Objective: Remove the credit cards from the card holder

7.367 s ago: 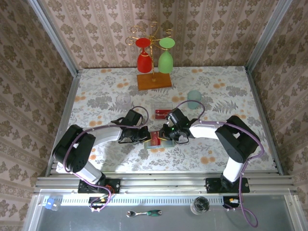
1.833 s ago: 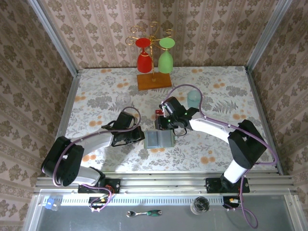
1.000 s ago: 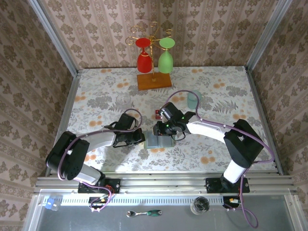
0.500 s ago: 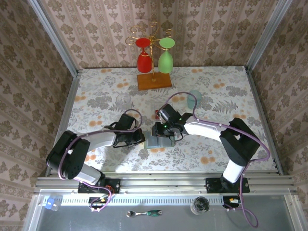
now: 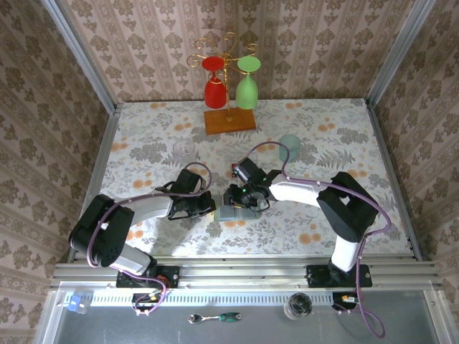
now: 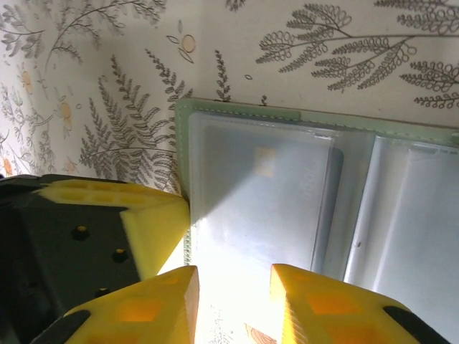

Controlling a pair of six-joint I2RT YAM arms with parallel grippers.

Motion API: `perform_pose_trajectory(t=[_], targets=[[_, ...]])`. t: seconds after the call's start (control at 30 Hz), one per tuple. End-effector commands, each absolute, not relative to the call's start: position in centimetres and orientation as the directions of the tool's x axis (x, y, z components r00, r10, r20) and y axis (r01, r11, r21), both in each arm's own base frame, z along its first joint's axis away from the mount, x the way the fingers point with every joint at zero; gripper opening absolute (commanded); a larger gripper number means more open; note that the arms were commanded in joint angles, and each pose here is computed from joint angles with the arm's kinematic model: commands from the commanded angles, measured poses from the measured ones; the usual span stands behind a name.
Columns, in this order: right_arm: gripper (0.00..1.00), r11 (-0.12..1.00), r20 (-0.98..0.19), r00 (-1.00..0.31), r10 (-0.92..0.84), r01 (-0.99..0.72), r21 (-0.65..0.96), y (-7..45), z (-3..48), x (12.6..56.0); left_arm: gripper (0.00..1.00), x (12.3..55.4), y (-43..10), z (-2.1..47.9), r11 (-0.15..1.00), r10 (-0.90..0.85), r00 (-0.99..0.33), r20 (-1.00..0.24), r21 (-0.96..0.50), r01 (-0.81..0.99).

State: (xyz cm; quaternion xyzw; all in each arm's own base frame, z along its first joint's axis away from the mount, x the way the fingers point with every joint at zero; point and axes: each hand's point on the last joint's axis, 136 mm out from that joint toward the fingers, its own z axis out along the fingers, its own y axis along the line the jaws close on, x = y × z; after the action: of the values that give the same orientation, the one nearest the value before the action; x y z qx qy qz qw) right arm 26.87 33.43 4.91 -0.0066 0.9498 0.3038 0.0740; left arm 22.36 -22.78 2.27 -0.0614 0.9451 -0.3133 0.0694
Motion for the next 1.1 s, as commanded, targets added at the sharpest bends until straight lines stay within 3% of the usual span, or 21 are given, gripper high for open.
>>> perform_pose_trajectory(t=[0.0,0.27,0.63,1.07], targets=[[0.35,0.797,-0.126,-0.992,0.027,-0.054,0.601,34.4,5.1,26.7,0.00,22.0,-22.2,1.6,0.808,-0.157,-0.985,-0.075,-0.583,-0.084],[0.37,0.796,-0.115,-0.993,0.029,-0.047,0.604,34.6,4.8,26.7,0.00,21.9,-22.2,1.6,0.809,-0.154,-0.985,-0.072,-0.581,-0.084],[0.25,0.783,-0.095,-0.995,0.040,-0.028,0.621,35.0,4.2,26.7,0.00,21.8,-22.1,1.5,0.810,-0.154,-0.986,-0.066,-0.580,-0.087],[0.27,0.814,-0.078,-0.996,0.035,-0.017,0.581,34.3,3.1,26.5,0.00,21.8,-22.1,1.5,0.810,-0.156,-0.986,-0.064,-0.579,-0.091]])
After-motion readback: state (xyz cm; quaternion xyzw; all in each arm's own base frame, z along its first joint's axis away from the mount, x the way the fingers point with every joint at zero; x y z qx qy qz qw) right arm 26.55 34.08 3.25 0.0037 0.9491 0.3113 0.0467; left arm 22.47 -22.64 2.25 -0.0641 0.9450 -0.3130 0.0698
